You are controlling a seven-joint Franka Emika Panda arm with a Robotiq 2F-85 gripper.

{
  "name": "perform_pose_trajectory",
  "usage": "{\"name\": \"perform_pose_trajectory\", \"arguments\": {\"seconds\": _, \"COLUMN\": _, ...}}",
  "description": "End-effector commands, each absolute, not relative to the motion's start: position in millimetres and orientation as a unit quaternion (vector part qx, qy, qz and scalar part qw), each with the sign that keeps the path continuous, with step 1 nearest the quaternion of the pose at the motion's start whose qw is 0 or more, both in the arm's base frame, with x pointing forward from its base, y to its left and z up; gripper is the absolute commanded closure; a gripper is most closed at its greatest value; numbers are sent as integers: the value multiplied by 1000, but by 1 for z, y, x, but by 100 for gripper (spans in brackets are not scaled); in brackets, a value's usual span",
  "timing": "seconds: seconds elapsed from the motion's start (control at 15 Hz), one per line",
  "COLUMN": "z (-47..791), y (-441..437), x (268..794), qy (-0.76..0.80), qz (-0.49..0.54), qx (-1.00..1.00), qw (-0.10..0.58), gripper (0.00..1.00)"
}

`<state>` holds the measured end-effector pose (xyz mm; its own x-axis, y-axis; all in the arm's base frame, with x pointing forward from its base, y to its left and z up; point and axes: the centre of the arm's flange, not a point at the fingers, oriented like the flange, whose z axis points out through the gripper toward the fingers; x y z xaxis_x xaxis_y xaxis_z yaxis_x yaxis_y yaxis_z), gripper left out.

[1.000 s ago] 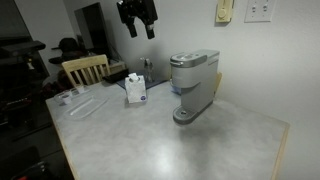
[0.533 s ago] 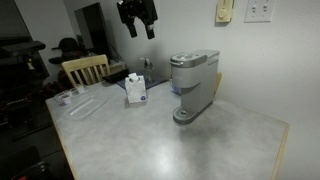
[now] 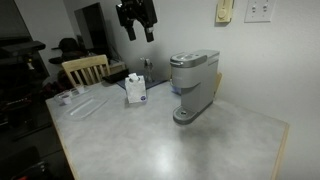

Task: Press down on the top of the coffeemaker

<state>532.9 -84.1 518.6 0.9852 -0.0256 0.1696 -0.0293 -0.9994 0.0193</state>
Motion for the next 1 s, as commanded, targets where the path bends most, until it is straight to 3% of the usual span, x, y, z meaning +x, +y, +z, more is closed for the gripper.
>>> {"name": "perform_pose_trajectory", "arguments": {"seconds": 0.0, "z": 498, "y": -112, "x": 546, "qy": 35, "qz": 70, "qx": 997, "qw": 21, "gripper": 0}}
{"name": "perform_pose_trajectory", "arguments": {"seconds": 0.67, "z": 489, "y": -111, "x": 547, "qy": 34, "qz": 70, "qx": 997, "qw": 24, "gripper": 0}}
{"name": "perform_pose_trajectory", "arguments": {"seconds": 0.93, "z": 497, "y": -98, "x": 575, "qy": 45, "qz": 110, "qx": 993, "qw": 27, "gripper": 0}}
